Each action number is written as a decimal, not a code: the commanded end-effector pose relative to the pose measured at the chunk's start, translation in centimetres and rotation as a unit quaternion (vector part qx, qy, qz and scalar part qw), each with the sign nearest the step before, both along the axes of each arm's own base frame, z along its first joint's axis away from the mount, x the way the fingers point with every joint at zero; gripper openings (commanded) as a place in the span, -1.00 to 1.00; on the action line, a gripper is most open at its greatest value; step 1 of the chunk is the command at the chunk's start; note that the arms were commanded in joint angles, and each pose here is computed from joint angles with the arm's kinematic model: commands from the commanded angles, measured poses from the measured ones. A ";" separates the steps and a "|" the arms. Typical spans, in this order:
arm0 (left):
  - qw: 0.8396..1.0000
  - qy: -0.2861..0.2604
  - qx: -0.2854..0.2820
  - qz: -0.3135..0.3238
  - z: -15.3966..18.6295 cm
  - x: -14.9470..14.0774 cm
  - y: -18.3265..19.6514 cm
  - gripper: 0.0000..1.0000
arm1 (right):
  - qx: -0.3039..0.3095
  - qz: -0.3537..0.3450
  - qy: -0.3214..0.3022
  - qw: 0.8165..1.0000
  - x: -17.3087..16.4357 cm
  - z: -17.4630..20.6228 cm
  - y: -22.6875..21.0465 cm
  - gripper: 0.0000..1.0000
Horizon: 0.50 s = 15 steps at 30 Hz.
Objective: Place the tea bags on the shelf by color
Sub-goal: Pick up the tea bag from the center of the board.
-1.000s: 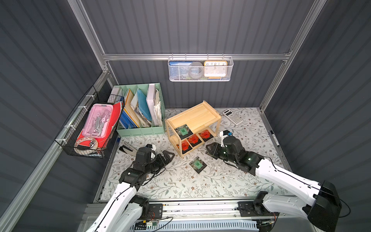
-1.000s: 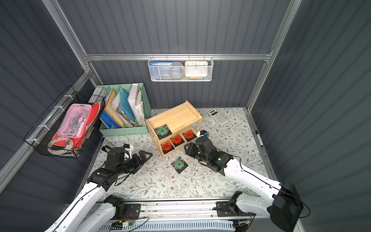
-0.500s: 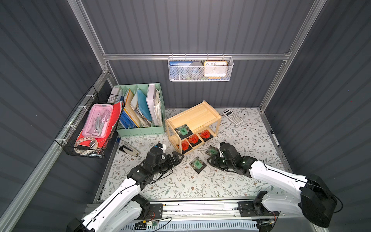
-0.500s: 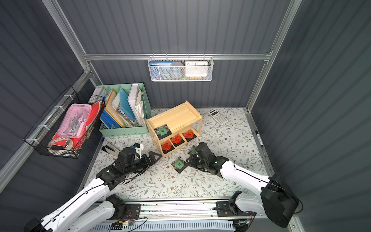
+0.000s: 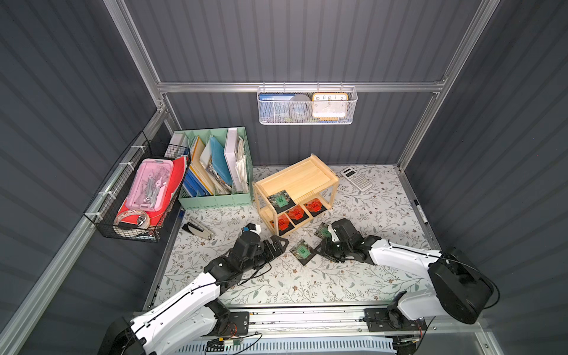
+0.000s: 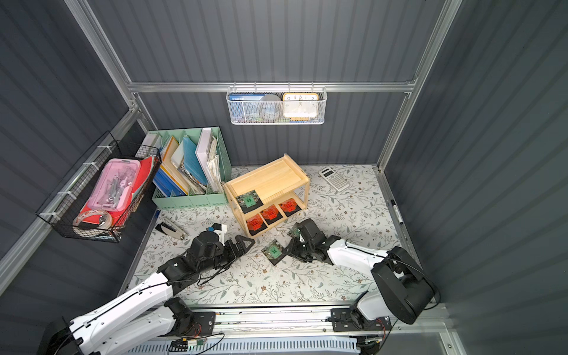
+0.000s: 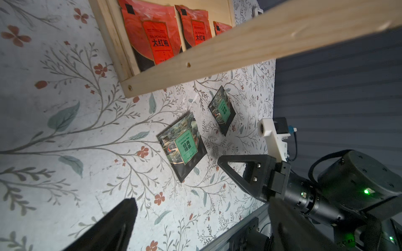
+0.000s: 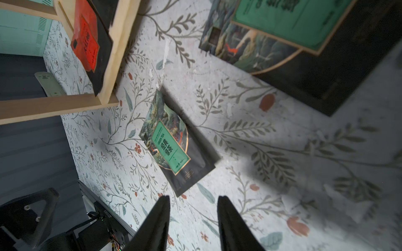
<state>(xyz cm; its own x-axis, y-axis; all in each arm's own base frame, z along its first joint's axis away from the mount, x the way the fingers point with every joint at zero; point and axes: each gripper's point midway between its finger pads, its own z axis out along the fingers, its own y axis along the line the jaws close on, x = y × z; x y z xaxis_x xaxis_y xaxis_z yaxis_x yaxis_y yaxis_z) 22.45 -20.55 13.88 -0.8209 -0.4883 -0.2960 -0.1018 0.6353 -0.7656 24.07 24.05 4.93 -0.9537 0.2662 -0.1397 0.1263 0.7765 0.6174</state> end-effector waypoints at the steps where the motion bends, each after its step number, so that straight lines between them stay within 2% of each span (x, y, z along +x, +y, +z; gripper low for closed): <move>1: 1.000 -0.005 -0.003 0.023 0.0 0.4 -0.6 1.00 | 0.006 0.016 0.000 1.000 0.0 -0.3 -0.1 -0.18; 15: 0.999 -0.007 -0.007 0.039 -2.1 0.8 -3.9 1.00 | 0.026 0.035 0.028 0.999 0.0 -1.7 0.2 -0.21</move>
